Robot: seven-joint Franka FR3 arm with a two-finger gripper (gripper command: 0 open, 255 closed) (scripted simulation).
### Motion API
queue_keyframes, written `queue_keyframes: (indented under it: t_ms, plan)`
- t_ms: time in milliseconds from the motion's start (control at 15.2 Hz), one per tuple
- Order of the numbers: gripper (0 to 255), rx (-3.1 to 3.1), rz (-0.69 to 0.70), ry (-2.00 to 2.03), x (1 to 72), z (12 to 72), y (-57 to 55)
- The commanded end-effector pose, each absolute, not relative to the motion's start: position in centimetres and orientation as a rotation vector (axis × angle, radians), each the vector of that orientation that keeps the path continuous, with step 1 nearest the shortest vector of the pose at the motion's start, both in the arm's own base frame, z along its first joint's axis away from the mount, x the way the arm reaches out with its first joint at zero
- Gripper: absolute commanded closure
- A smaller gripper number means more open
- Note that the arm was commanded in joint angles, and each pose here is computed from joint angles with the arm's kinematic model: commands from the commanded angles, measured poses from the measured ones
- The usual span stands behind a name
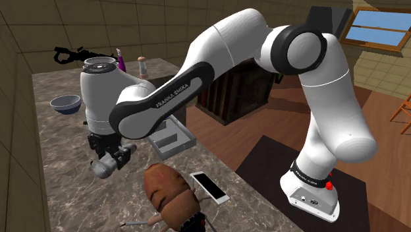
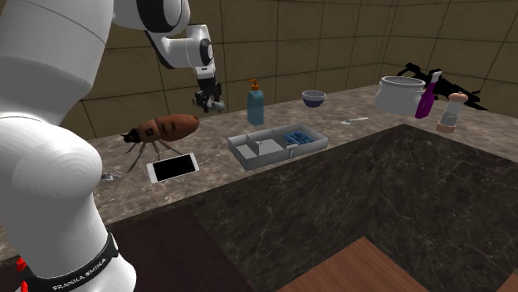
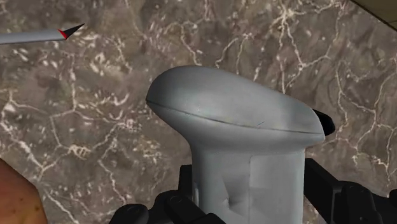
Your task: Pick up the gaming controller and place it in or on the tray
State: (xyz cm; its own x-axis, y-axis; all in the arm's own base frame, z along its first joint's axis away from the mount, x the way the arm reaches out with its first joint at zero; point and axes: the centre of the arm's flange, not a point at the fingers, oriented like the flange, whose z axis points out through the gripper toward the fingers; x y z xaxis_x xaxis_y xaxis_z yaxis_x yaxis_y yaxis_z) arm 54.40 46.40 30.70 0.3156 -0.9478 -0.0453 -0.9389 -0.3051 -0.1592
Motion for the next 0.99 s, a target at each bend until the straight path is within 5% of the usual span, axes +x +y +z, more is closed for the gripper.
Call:
queue_keyframes:
  t_ms: [0, 924]
  plan:
    - [255, -2.417, -0.085, 1.749, 54.3, 31.7, 46.4]
    - [255, -2.417, -0.085, 1.749, 60.8, 31.7, 30.5]
